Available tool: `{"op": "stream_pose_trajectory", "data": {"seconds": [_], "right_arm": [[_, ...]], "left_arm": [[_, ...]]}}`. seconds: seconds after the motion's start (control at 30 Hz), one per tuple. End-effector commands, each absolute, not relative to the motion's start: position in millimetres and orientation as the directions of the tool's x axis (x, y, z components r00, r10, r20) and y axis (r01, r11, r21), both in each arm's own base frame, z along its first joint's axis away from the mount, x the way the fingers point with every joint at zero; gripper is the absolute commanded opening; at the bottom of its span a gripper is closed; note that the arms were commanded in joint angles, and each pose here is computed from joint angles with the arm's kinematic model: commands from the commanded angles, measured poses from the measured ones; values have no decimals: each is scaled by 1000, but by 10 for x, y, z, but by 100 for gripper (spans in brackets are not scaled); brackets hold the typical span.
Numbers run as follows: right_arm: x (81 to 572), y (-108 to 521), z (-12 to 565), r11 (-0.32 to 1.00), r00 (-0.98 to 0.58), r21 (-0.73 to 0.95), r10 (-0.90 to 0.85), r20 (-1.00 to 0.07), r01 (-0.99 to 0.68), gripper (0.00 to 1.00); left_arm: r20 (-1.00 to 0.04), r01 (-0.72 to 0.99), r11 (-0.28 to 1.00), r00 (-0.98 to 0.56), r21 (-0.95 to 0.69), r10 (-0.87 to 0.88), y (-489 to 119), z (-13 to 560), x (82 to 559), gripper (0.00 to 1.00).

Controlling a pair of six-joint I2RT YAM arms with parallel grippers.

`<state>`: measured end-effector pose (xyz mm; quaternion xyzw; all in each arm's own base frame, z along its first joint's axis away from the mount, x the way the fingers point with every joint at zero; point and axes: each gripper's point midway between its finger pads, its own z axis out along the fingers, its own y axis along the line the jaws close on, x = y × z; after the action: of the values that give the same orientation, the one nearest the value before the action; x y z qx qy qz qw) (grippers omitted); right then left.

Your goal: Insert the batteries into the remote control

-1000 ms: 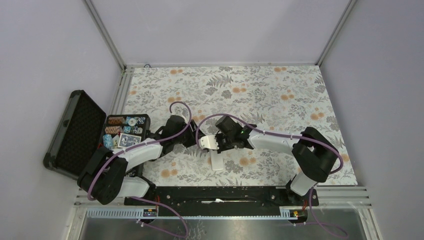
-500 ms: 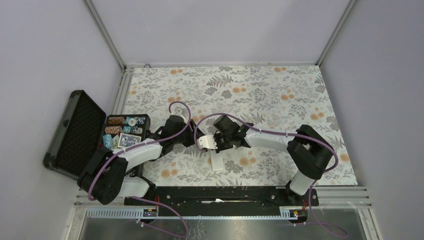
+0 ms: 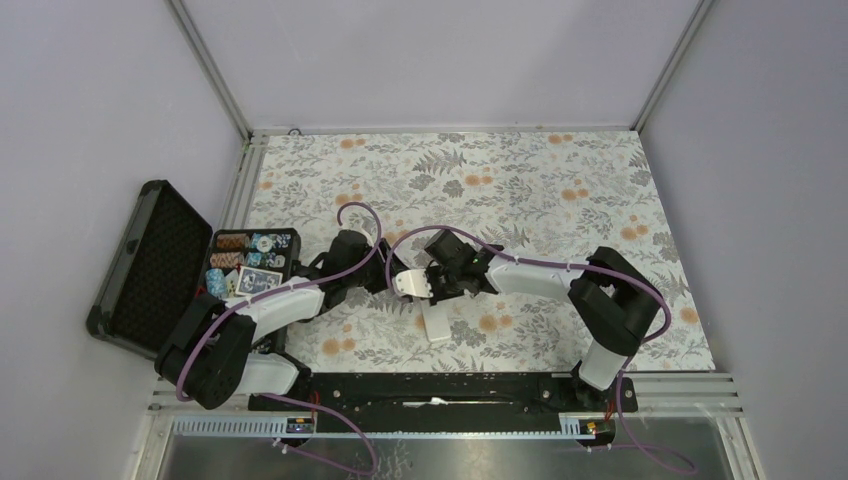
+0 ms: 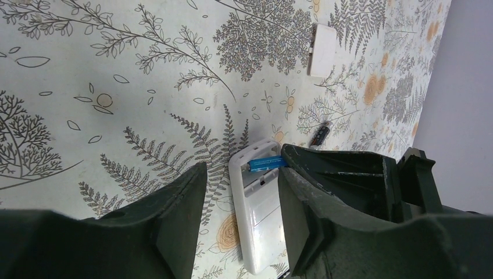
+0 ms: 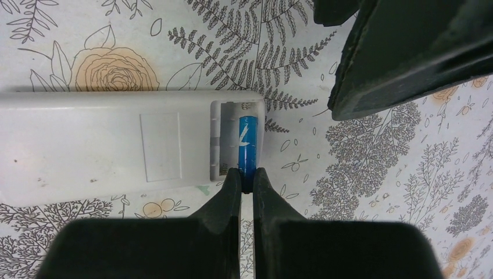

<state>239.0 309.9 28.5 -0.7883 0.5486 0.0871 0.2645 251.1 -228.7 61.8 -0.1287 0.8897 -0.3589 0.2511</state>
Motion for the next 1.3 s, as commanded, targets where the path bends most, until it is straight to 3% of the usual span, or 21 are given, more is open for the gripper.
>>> {"op": "stream_pose_trajectory", "data": {"seconds": [0.0, 0.83, 1.27], "right_arm": [[2470, 3164, 366, -239, 370, -326, -817, -441, -915, 1], [2476, 3215, 429, -201, 338, -319, -819, -464, -926, 17], [2444, 3195, 429, -211, 340, -315, -829, -444, -925, 19]], "left_arm": [[-372, -20, 692, -832, -721, -412, -2314, 654, 2558, 50], [-367, -18, 689, -836, -724, -407, -2325, 633, 2548, 50], [-367, -17, 689, -836, -725, -407, -2318, 633, 2534, 50]]}}
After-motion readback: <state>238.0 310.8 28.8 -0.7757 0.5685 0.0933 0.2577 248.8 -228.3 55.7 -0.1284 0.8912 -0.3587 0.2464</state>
